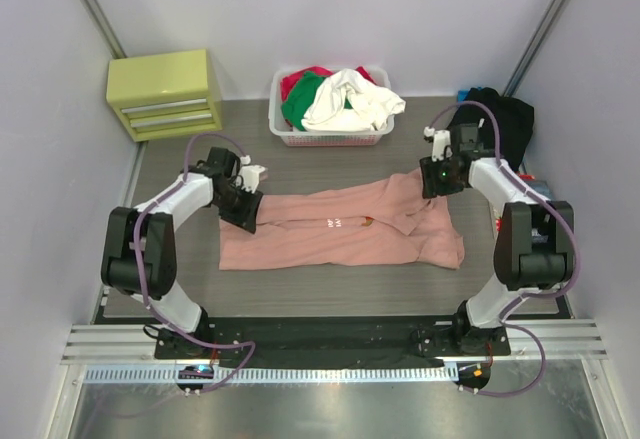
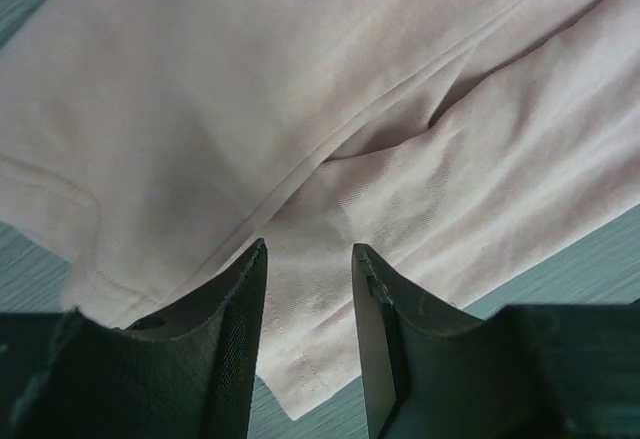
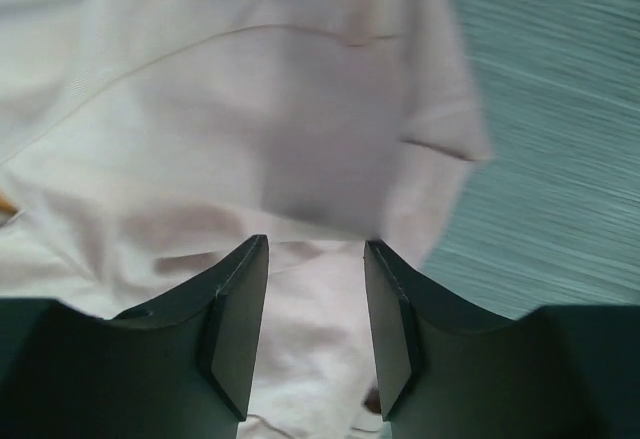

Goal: Fold and stack the t-shirts
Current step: Fold the other side of the tshirt into a rectangle

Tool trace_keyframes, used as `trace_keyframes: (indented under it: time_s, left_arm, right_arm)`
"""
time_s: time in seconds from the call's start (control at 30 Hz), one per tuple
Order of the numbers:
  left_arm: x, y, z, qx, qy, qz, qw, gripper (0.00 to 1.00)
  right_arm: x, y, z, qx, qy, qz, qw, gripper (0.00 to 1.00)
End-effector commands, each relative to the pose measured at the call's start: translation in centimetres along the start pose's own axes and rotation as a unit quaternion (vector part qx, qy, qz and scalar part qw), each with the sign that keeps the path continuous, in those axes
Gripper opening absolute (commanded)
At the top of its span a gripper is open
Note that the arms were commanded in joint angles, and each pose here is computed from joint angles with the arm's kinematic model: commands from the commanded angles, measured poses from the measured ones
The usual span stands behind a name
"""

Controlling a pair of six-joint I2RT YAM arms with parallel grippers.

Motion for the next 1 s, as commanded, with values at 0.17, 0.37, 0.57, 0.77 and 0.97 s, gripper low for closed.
trace_keyframes:
  time_s: [0.17,0.37,0.57,0.77,0.97]
  left_arm:
    - [-0.3,1.0,0.4,-0.022,-0.009,0.024,0.999,0.41]
    - [-0.5,0.2,0.8,-0.008,-0.014,0.023,1.0,0.11]
    - [-0.8,0.0,1.6,0.004,-0.027,0.021,0.999,0.0]
    - [-0.8,-0.1,1.9,0.011,-0.029,0.024,0.999,0.0]
    - [-0.7,-0.3,2.2,0.02,-0.028,0.023,0.999,0.0]
  right_arm:
    - [-3.4,3.1,2.2,-0.016,-0.009,0.043,0.999,0.47]
    - [-2.6,3.8,3.2,-0.019,0.019,0.057,0.998,0.42]
    - [-2.1,4.4,1.7,-0.039,0.02,0.053,0.998,0.01]
    - [-1.9,4.3,0.5,-0.051,0.016,0.05,0.997,0.01]
    - [-1.1,5.0,-1.6,-0.073,0.024,0.045,0.996,0.01]
Point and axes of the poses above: each gripper's point midway between its finger pads, its own z axis out along the fingers, its own x axis along the line the jaws close on, y = z × x, the point moved 3 cm from there along -z, back along the fingers, and after that the axes turned 11 degrees about z, right-handed, at the moved point
